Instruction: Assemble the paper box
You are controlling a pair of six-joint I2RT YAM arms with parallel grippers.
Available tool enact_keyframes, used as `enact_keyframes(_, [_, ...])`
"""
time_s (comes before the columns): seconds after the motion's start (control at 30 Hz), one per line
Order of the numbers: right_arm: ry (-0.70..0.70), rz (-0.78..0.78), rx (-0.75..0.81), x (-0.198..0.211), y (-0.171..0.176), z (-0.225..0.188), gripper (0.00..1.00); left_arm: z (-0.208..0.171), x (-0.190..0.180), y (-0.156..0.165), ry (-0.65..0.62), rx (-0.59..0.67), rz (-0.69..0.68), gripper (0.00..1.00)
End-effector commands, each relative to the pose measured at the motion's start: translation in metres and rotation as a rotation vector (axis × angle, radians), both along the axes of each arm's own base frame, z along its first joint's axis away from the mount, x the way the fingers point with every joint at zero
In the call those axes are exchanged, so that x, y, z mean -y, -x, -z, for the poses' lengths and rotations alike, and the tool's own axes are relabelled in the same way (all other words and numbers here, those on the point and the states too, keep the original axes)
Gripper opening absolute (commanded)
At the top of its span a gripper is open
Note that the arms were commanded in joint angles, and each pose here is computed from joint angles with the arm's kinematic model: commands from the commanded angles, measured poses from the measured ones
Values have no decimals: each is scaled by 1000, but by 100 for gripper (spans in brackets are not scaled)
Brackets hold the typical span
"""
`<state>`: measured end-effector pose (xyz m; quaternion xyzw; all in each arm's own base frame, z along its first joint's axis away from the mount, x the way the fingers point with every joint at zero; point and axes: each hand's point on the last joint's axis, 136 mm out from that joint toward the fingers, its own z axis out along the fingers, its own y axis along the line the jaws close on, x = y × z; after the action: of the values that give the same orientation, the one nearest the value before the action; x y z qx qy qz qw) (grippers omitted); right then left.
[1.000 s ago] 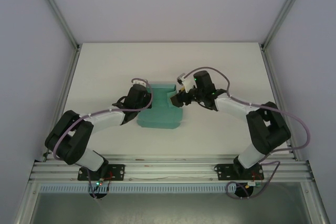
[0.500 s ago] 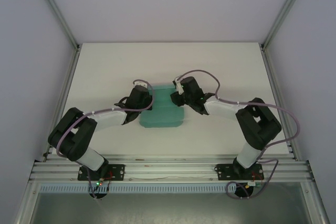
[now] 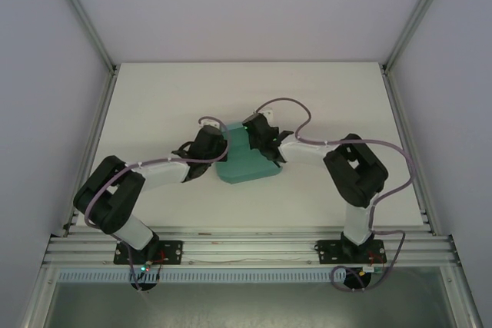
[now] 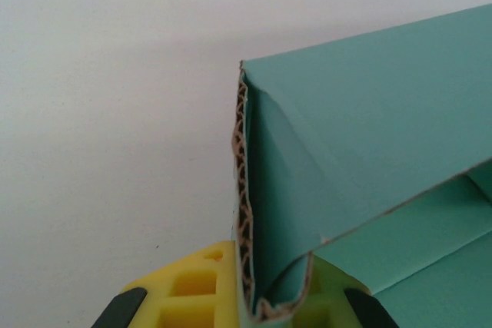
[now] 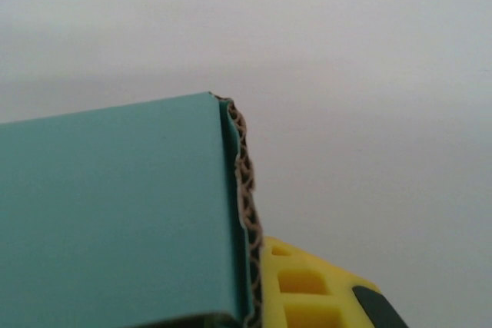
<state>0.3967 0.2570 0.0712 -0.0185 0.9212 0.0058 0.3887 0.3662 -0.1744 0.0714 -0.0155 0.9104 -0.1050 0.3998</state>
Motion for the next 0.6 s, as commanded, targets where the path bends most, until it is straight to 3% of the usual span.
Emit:
enact_keyframes(0.0, [313,383,28,100,2,9,0,4,-24,-1,-35,-26,-134,0])
enact_keyframes(0.13, [389,477,52,113,1,5,0,3,-22,-3,-24,-29,-143,0])
enact_keyframes(0.57, [331,560,130,103,-12,6,0,9,3,-10,-4,-61,-106,0])
